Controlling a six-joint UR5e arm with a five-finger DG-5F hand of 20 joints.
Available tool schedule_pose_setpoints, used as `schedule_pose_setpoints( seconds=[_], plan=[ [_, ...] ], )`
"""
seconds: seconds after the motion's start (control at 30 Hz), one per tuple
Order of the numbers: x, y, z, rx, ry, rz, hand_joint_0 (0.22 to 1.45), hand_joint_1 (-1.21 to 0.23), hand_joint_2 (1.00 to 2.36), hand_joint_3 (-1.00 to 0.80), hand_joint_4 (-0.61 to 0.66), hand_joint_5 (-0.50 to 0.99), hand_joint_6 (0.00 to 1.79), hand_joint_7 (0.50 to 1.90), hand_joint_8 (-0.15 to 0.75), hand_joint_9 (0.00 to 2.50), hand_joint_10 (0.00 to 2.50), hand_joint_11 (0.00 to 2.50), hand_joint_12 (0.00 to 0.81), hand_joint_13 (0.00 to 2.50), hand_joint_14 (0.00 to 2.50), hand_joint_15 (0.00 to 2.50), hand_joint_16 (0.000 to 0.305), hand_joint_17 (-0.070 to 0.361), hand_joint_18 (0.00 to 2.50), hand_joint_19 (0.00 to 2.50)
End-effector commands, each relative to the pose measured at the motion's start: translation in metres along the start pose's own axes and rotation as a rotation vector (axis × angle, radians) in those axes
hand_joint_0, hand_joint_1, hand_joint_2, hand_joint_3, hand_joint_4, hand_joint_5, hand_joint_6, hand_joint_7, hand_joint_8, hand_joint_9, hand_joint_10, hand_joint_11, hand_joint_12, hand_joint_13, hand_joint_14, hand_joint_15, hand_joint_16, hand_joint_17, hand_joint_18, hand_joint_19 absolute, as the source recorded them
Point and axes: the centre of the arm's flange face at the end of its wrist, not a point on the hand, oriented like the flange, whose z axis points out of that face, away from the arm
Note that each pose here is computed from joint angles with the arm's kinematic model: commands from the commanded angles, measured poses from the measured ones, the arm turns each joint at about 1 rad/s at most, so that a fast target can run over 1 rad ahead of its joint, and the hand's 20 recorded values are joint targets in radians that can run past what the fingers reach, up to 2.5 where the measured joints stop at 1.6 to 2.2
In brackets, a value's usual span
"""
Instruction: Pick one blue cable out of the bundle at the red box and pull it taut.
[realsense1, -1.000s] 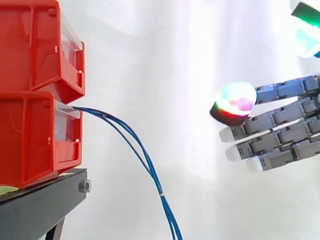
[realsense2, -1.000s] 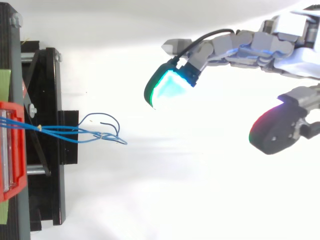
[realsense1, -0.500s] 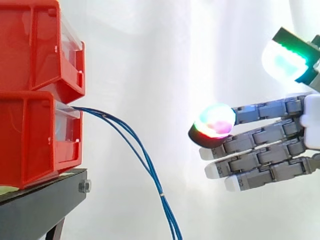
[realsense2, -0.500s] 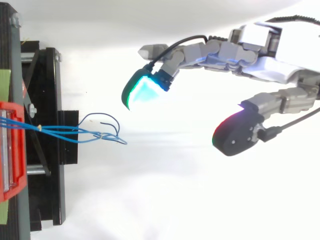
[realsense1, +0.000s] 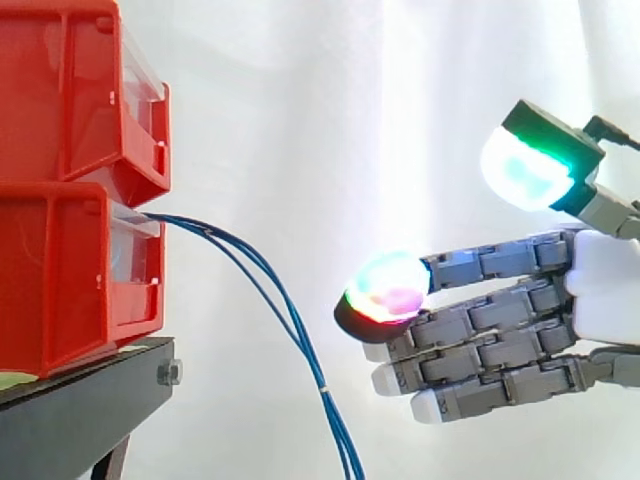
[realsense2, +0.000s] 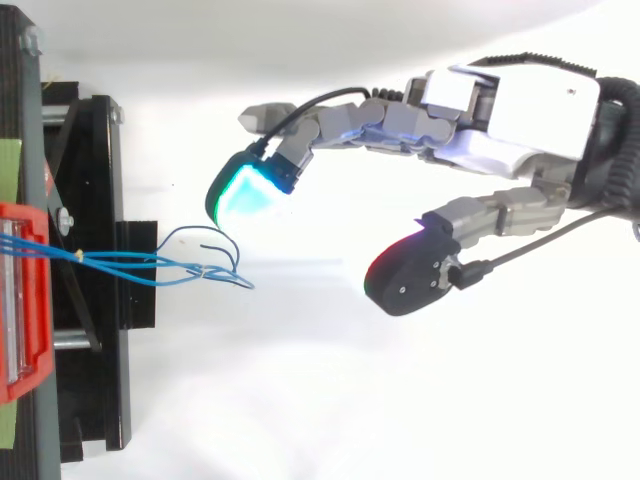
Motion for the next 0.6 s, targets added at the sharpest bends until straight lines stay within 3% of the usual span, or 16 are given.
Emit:
schedule_pose_setpoints(
  seconds=[0.0, 0.17, 0.2, 0.37, 0.57],
  plan=[
    [0.001, -0.014, 0.002, 0.007, -0.002, 0.002, 0.48, -0.52, 1.0, -0.5, 0.28, -0.23, 0.5, 0.72, 0.299, 0.14, 0.0, 0.02, 0.387, 0.0, 0.0, 0.15, 0.063, 0.142, 0.0, 0.24],
    [0.001, -0.029, 0.003, 0.014, -0.004, 0.009, 0.48, -0.52, 1.0, -0.5, 0.29, -0.23, 0.5, 0.73, 0.299, 0.14, 0.0, 0.03, 0.388, 0.0, 0.01, 0.15, 0.064, 0.143, 0.0, 0.24],
    [0.001, -0.038, 0.003, 0.02, -0.003, 0.013, 0.48, -0.53, 1.0, -0.5, 0.29, -0.23, 0.5, 0.73, 0.3, 0.14, 0.0, 0.03, 0.388, 0.0, 0.01, 0.15, 0.064, 0.144, 0.0, 0.24],
    [0.006, -0.059, 0.015, 0.018, -0.002, 0.044, 0.48, -0.62, 1.0, -0.5, 0.29, -0.22, 0.5, 0.79, 0.296, 0.13, 0.0, 0.04, 0.387, 0.0, 0.0, 0.15, 0.064, 0.144, 0.0, 0.24],
    [0.009, -0.064, 0.028, 0.009, -0.001, 0.046, 0.49, -0.71, 1.0, -0.5, 0.32, -0.21, 0.5, 0.87, 0.29, 0.13, 0.0, 0.05, 0.384, 0.0, 0.0, 0.14, 0.063, 0.141, 0.0, 0.23]
  ],
)
